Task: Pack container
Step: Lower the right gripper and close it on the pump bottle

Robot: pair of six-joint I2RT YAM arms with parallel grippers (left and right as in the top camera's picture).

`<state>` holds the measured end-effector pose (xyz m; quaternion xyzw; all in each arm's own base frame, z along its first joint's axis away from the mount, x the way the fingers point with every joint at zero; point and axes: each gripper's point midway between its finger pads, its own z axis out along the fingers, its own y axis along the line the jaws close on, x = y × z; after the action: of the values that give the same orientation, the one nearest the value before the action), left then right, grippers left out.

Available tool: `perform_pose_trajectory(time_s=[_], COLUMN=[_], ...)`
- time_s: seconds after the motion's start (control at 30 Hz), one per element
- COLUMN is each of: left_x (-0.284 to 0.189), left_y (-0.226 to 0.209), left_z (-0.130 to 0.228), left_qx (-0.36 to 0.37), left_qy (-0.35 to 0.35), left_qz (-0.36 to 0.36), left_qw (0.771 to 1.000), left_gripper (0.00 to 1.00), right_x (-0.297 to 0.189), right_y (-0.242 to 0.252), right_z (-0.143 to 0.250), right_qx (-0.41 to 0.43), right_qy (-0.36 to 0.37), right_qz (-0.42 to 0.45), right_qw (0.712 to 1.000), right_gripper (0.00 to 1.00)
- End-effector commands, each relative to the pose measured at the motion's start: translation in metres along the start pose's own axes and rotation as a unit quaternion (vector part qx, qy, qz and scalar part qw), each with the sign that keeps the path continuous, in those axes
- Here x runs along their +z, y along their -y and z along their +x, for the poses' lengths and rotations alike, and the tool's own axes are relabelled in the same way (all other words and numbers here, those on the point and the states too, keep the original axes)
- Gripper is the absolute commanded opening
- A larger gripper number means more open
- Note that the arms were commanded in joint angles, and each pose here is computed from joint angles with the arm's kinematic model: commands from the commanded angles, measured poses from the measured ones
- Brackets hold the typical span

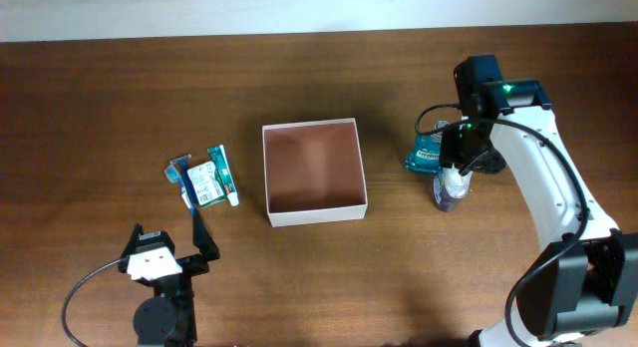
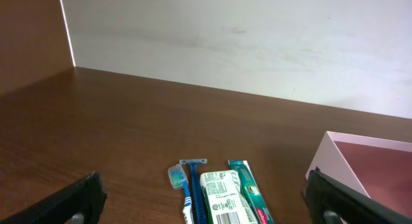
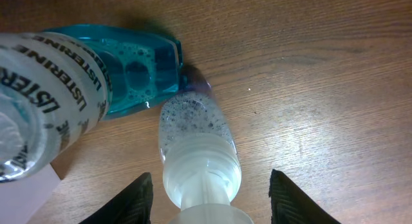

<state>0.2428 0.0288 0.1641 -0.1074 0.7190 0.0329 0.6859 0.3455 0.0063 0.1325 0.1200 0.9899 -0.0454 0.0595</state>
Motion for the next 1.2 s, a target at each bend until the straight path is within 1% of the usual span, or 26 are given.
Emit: perform_pose_trajectory(time_s=[0.0, 0.23, 0.47, 0.57, 0.87, 0.93, 1.17], left_x=[0.0002, 0.0002, 0.0002, 0.0002, 0.0002, 0.0002, 0.0002], left_y=[-0.0003, -0.0003, -0.0003, -0.0003, -0.0003, -0.0003, -0.0003], left_z=[0.0016, 0.0016, 0.0016, 0.0016, 0.0016, 0.0016, 0.0016], left_qx=[0.007, 0.007, 0.007, 0.007, 0.007, 0.007, 0.007], left_qy=[0.001, 0.001, 0.001, 0.001, 0.001, 0.001, 0.001], left_qz=[0.001, 0.001, 0.001, 0.001, 0.001, 0.001, 0.001], left_qw=[1.000, 1.000, 1.000, 1.000, 1.000, 1.000, 1.000], left_gripper=[0.99, 0.99, 0.99, 0.99, 0.99, 0.99, 0.99], right_x=[0.0039, 0.0089, 0.0135, 0.0135, 0.0134, 0.0129, 0.0087], right_y=[0.0007, -0.0012, -0.0005, -0.0003, 0.0002, 0.0000, -0.0001], right_z=[0.0006, 0.0014, 0.0065, 0.0067, 0.0065, 0.0062, 0.0024], right_qx=[0.005, 0.009, 0.008, 0.007, 0.005, 0.001, -0.039], right_qy=[-0.002, -0.002, -0.011, -0.011, -0.011, -0.010, -0.004], right_qz=[0.007, 0.003, 0.004, 0.005, 0.006, 0.006, 0.005], right_qw=[1.000, 1.000, 1.000, 1.000, 1.000, 1.000, 0.999], right_gripper=[0.51, 0.50, 0.43, 0.38, 0.36, 0.34, 0.32])
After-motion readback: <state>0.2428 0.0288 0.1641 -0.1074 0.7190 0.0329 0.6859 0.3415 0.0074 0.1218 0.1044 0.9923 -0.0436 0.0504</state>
